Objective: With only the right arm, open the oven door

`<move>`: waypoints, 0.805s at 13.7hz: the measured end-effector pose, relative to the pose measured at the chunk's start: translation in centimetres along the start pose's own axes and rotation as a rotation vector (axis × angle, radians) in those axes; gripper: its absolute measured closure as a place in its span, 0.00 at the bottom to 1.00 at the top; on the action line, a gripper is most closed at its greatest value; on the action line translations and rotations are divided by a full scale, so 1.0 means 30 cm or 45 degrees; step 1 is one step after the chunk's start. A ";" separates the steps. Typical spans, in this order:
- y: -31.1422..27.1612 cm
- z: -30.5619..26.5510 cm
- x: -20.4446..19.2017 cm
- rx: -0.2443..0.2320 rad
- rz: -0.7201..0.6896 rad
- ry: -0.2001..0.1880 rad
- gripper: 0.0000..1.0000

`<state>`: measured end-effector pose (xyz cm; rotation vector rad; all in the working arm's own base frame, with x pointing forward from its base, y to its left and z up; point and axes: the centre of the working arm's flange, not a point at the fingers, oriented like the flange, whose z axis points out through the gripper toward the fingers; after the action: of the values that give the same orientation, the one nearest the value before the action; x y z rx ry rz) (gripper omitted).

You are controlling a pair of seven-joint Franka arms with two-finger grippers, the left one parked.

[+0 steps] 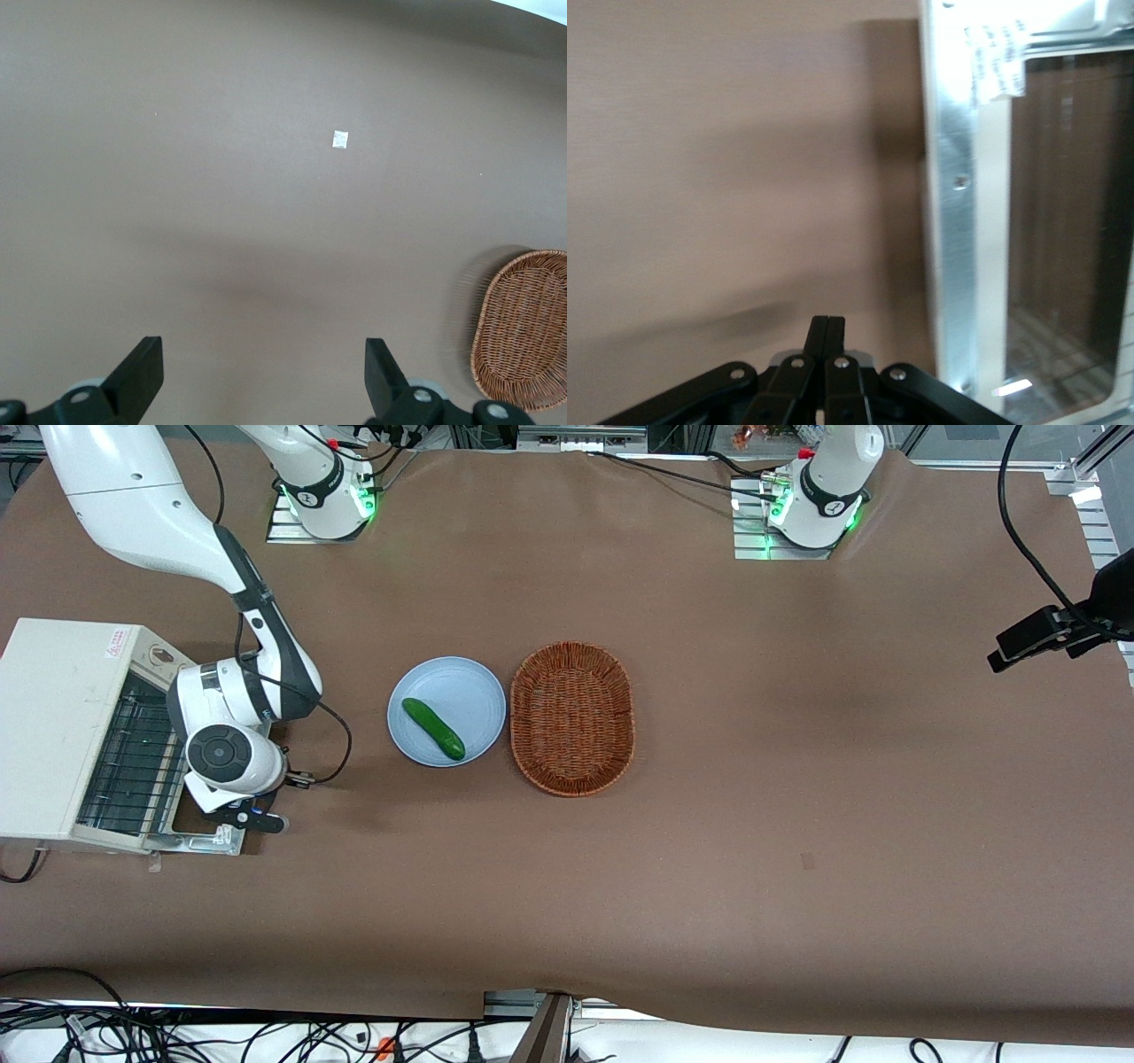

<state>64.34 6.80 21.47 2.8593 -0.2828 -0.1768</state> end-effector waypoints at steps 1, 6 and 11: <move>-0.006 -0.037 -0.006 0.028 -0.005 -0.011 0.99; 0.167 -0.383 0.014 0.289 -0.174 -0.020 0.63; 0.565 -0.810 -0.106 0.381 -0.343 0.030 0.11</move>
<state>61.82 -2.60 49.64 3.1862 0.0916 -0.1638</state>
